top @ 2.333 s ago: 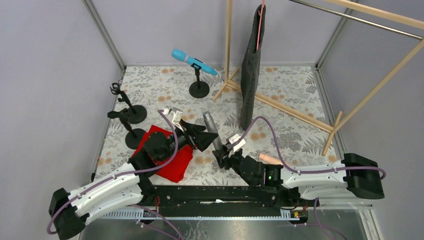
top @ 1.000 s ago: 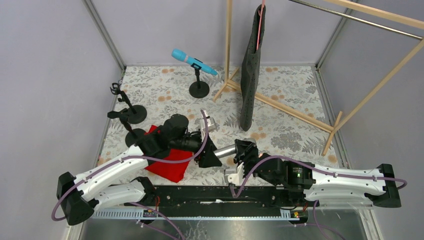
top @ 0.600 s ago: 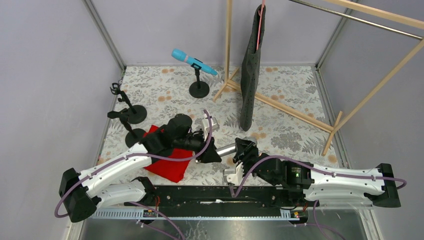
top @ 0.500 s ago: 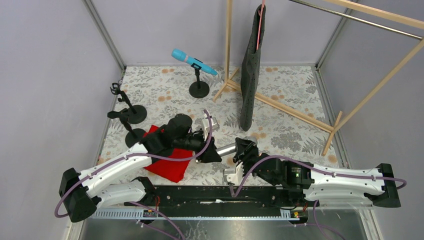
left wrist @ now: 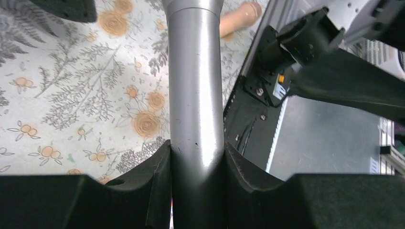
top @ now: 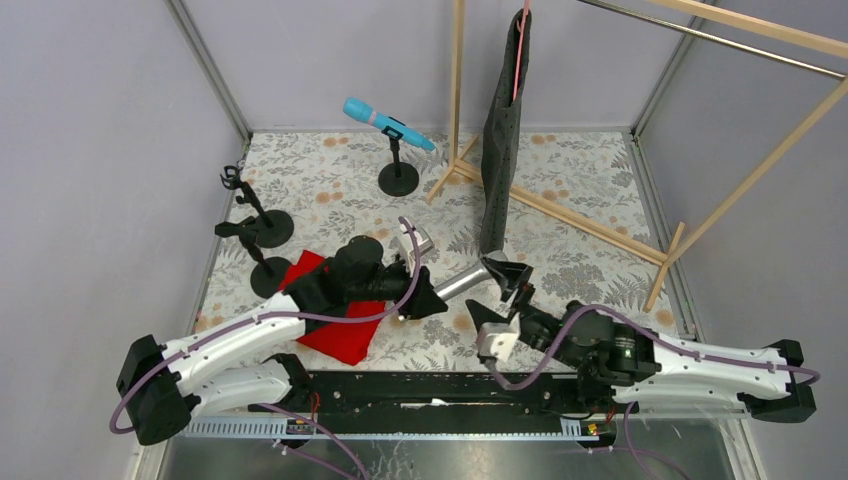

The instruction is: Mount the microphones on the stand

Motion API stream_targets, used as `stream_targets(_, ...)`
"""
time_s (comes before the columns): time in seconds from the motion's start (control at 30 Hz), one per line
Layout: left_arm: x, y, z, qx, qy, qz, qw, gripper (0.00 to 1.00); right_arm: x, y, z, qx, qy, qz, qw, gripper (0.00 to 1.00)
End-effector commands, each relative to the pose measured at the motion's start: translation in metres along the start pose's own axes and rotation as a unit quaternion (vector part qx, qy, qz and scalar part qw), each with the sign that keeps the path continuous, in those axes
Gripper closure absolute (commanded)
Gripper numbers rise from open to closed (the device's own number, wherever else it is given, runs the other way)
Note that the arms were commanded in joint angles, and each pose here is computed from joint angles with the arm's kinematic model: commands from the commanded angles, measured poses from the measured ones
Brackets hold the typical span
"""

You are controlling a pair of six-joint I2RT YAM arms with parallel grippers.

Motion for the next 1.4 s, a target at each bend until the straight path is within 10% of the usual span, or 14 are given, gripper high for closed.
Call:
stream_targets(0.0, -0.039, 0.004, -0.001, -0.025, -0.017, -0.112, 0.993, 1.0, -0.03, 0.012, -0.03, 0.092, -0.186, -0.117, 0.971, 0.05)
stream_targets(0.13, -0.057, 0.015, 0.005, -0.065, -0.009, -0.203, 0.977, 1.0, -0.035, 0.024, -0.034, 0.158, -0.338, -0.209, 0.904, 0.07)
stream_targets(0.27, -0.068, 0.025, 0.005, -0.068, -0.011, -0.274, 0.959, 1.0, -0.031, 0.037, -0.055, 0.255, -0.513, -0.272, 0.773, 0.13)
stream_targets(0.43, -0.07, 0.031, 0.001, -0.04, -0.017, -0.334, 0.942, 1.0, -0.015, 0.022, -0.059, 0.318, -0.693, -0.206, 0.613, 0.16)
stream_targets(0.67, -0.069, 0.032, -0.002, -0.022, -0.026, -0.351, 0.936, 1.0, -0.013, -0.004, -0.046, 0.337, -0.784, -0.184, 0.488, 0.19)
stream_targets(0.77, -0.067, 0.034, -0.002, -0.018, -0.027, -0.355, 0.934, 1.0, -0.01, -0.015, -0.037, 0.344, -0.801, -0.164, 0.461, 0.21)
stream_targets(1.17, -0.055, 0.022, -0.007, 0.019, -0.037, -0.32, 0.946, 1.0, -0.019, -0.041, -0.038, 0.311, -0.798, -0.182, 0.484, 0.22)
stream_targets(1.37, -0.048, 0.013, -0.011, 0.042, -0.047, -0.282, 0.957, 1.0, 0.011, -0.059, -0.036, 0.282, -0.837, -0.197, 0.425, 0.24)
Point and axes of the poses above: each gripper's point midway between its finger pads, its own y axis back along the fingers, its own z axis along the line the jaws close on, x = y × z, the point moved 5 cm from there along y, back along the fingers, and after that the axes turned 1 degree about -y, right-handed, at the moved point
